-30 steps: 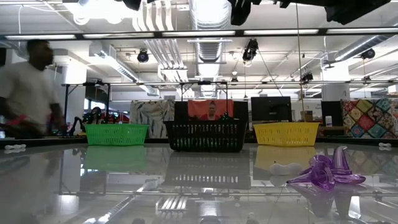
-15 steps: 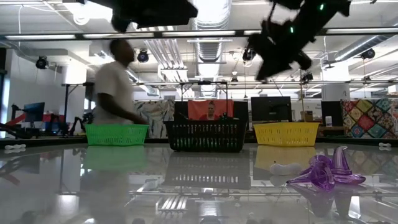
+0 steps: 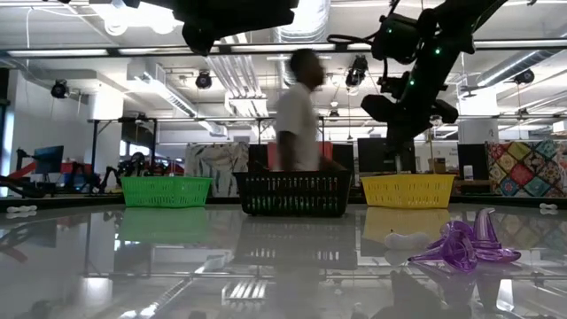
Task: Sort Halloween decoration
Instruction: Put the white bone toy into the yellow bin, then put the purple witch hat toy into the green bin
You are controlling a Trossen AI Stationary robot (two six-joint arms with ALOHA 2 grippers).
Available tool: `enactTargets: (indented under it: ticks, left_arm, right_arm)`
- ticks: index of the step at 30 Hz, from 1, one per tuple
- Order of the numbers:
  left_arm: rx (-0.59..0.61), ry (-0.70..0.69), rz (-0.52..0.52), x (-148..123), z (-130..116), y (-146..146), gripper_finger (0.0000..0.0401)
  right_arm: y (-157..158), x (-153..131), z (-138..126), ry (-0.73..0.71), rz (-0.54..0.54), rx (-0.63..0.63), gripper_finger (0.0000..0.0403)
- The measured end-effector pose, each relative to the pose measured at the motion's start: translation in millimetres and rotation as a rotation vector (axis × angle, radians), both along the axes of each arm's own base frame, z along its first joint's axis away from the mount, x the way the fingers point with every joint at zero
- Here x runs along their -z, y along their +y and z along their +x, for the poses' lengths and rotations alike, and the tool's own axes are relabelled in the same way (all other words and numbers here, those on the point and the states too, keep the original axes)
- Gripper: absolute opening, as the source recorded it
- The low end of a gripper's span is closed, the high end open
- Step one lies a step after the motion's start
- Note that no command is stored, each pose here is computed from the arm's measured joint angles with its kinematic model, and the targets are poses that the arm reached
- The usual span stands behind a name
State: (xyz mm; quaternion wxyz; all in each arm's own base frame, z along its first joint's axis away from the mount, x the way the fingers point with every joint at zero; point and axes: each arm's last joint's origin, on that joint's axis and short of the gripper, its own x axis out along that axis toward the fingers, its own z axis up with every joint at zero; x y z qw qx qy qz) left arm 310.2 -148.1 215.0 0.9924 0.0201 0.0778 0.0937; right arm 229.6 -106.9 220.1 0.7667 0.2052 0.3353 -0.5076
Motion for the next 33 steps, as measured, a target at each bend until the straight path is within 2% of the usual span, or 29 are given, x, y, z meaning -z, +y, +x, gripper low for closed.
enactTargets:
  ticks: [5, 10, 14, 17, 21, 24, 29, 33]
  left_arm:
    - [0.000, 0.007, 0.004, 1, 0, 0, 0.0112]
    - [0.001, 0.007, 0.005, 1, 0, 0, 0.0112]
    - [0.001, 0.013, 0.009, 1, 0, 0, 0.0112]
    - [0.003, 0.031, 0.018, 1, -1, 0, 0.0112]
    - [0.007, 0.009, 0.004, -9, -6, 1, 0.0112]
    - [0.010, -0.006, 0.002, -19, -10, 3, 0.0112]
    - [0.007, 0.011, 0.013, -33, -21, 9, 0.0112]
    - [-0.020, 0.027, 0.028, -41, -28, 13, 0.0112]
  right_arm:
    - [0, 0, 0, 0.001, 0.000, 0.000, 0.0134]
    - [1, -2, 0, 0.001, 0.007, -0.027, 0.0167]
    - [5, -10, 1, -0.077, 0.109, -0.130, 0.0169]
    - [15, -16, 7, -0.146, 0.236, -0.290, 0.0163]
    - [44, -24, 20, -0.236, 0.439, -0.554, 0.0155]
    - [76, -26, 28, -0.249, 0.545, -0.686, 0.0149]
    - [132, -31, 37, -0.222, 0.642, -0.800, 0.0144]
    - [169, -28, 46, -0.169, 0.707, -0.824, 0.0143]
